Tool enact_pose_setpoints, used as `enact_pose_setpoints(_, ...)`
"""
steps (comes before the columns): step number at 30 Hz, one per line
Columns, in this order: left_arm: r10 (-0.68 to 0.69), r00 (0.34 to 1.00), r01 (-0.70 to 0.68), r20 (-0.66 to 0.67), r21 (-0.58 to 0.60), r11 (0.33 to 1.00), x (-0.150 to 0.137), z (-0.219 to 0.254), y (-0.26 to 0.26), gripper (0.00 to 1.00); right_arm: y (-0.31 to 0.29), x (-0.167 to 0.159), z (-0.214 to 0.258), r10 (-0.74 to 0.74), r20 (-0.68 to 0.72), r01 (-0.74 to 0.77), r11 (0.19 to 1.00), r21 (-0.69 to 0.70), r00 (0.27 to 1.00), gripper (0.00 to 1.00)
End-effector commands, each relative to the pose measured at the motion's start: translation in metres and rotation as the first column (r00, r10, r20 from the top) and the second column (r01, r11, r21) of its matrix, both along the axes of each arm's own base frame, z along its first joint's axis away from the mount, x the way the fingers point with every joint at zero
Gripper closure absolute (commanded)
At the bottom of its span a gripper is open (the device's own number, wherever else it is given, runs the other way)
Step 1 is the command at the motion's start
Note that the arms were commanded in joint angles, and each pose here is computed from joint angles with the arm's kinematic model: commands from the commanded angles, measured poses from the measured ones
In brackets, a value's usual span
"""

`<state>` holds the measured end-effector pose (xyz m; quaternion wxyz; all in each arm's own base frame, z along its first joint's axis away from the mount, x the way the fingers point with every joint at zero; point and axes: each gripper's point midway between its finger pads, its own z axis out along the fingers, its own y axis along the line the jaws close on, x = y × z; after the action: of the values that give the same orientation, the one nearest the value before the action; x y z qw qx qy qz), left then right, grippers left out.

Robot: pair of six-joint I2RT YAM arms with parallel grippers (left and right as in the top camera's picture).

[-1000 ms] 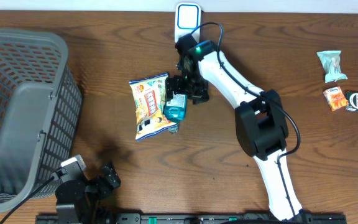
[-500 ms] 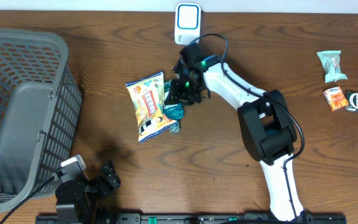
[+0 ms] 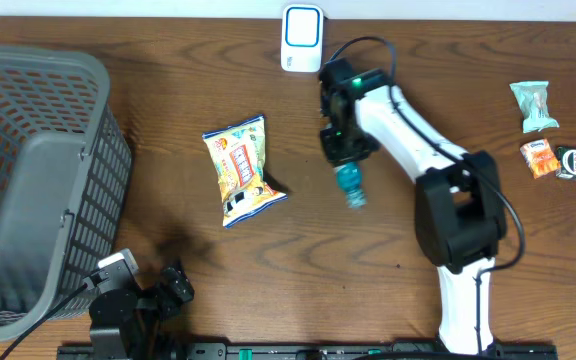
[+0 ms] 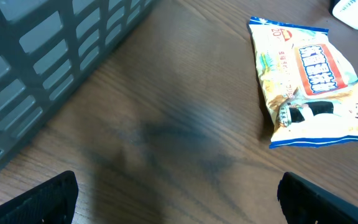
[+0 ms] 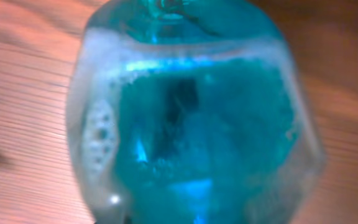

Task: Scan the item barcode

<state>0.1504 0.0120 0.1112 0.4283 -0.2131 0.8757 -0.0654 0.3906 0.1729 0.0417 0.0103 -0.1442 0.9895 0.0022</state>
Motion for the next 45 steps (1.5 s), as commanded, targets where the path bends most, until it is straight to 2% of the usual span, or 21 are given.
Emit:
enact_pose_setpoints(1, -0.003, 1.0, 0.003, -0.002, -0.01, 1.0, -0.002, 0.001, -0.001, 0.02, -0.014, 0.016, 0.042, 0.116, 0.135, -0.102, 0.989, -0.104, 0.984, 0.86)
enact_pose_setpoints(8, -0.003, 1.0, 0.003, -0.002, -0.009, 1.0, -0.002, 0.001, -0.001, 0.02, -0.009, -0.002, 0.0, 0.115, 0.011, -0.114, 0.991, -0.07, 0.993, 0.9)
enact_pose_setpoints(12, -0.003, 1.0, 0.003, -0.002, -0.009, 1.0, -0.002, 0.001, -0.001, 0.02, -0.011, -0.007, -0.007, 0.115, -0.023, -0.117, 0.99, -0.081, 0.993, 0.87)
enact_pose_setpoints(22, -0.003, 1.0, 0.003, -0.002, -0.01, 1.0, -0.002, 0.001, -0.001, 0.02, -0.005, -0.006, -0.012, 0.12, -0.009, -0.12, 0.99, -0.076, 0.993, 0.73)
enact_pose_setpoints(28, -0.003, 1.0, 0.003, -0.002, -0.01, 1.0, -0.002, 0.001, -0.001, 0.02, -0.001, -0.004, -0.012, 0.1, 0.004, -0.1, 0.992, -0.072, 0.995, 0.55)
enact_pose_setpoints(31, -0.003, 1.0, 0.003, -0.002, -0.009, 1.0, -0.002, 0.001, -0.001, 0.02, 0.0, -0.003, -0.012, 0.088, 0.013, -0.087, 0.994, -0.067, 0.996, 0.53)
enact_pose_setpoints(33, -0.003, 1.0, 0.003, -0.002, -0.009, 1.0, -0.002, 0.001, -0.001, 0.02, 0.0, -0.002, -0.012, 0.081, 0.013, -0.08, 0.995, -0.066, 0.997, 0.55)
enact_pose_setpoints(37, -0.003, 1.0, 0.003, -0.002, -0.009, 1.0, -0.002, 0.001, -0.001, 0.02, 0.004, -0.004, -0.012, 0.08, 0.005, -0.08, 0.996, -0.042, 0.997, 0.67)
enact_pose_setpoints(40, -0.003, 1.0, 0.003, -0.002, -0.009, 1.0, -0.002, 0.001, -0.001, 0.02, 0.004, -0.004, -0.012, 0.074, 0.005, -0.074, 0.996, -0.042, 0.997, 0.7)
enact_pose_setpoints(45, -0.003, 1.0, 0.003, -0.002, -0.009, 1.0, -0.002, 0.001, -0.001, 0.02, 0.004, -0.004, -0.012, 0.045, 0.006, -0.045, 0.998, -0.039, 0.999, 0.84)
